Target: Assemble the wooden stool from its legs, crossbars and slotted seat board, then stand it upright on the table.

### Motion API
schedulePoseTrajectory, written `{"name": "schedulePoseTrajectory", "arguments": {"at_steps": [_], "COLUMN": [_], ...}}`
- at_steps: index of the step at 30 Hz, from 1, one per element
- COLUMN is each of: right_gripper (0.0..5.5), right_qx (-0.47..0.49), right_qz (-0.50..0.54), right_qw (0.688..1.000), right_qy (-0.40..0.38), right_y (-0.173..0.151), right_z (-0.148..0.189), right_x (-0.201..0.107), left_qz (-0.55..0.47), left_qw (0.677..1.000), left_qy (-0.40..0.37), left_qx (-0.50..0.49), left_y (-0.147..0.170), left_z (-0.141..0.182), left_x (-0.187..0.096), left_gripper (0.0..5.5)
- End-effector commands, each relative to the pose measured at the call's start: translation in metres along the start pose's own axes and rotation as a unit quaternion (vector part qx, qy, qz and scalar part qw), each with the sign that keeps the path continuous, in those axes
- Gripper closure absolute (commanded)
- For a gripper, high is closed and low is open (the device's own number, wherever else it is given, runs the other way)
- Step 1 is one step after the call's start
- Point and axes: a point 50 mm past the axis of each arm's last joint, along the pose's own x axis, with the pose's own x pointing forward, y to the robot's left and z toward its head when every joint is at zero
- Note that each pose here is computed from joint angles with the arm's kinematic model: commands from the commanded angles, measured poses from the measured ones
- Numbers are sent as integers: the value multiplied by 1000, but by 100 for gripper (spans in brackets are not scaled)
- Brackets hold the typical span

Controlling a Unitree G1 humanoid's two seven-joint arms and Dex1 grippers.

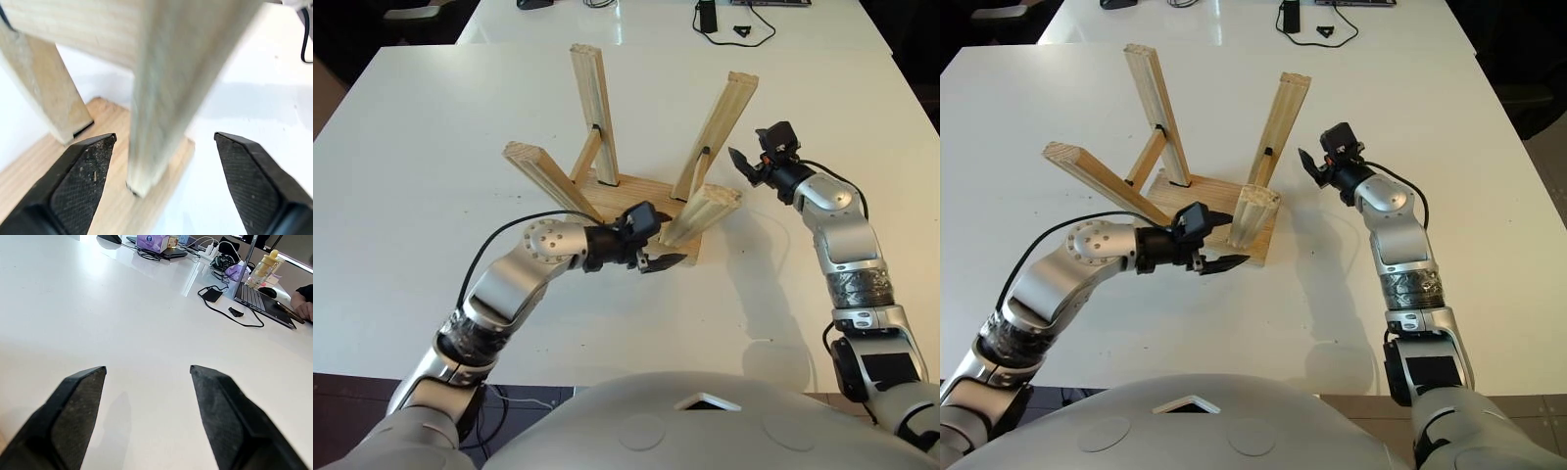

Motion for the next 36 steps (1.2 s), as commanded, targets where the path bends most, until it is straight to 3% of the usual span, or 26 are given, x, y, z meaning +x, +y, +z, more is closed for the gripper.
{"name": "schedulePoseTrajectory", "arguments": {"at_steps": [1, 8, 13, 16, 18, 29, 36], "right_gripper": [231, 231, 231, 231, 231, 231, 231], "right_qx": [-10, -52, -43, -36, -40, -76, -84], "right_qz": [1, 70, 166, 221, 252, 306, 307], "right_qw": [1000, 995, 983, 971, 962, 940, 942], "right_qy": [-1, 37, 68, 84, 92, 131, 108], "right_y": [0, 4, -3, -1, 6, 39, 52], "right_z": [-1, -15, -22, -25, -28, -48, -44], "right_x": [-5, -30, -78, -92, -92, -87, -77], "left_qz": [35, 79, 129, 195, 231, 309, 234], "left_qw": [999, 995, 986, 977, 970, 943, 968], "left_qy": [12, 47, 80, 62, 47, 113, 82], "left_qx": [10, -44, -63, -62, -58, 38, 35], "left_y": [-2, -1, 10, 31, 42, 79, 50], "left_z": [-4, -32, -61, -71, -75, -107, -113], "left_x": [-20, -83, -133, -147, -147, -123, -79], "left_gripper": [178, 178, 178, 225, 256, 256, 256]}}
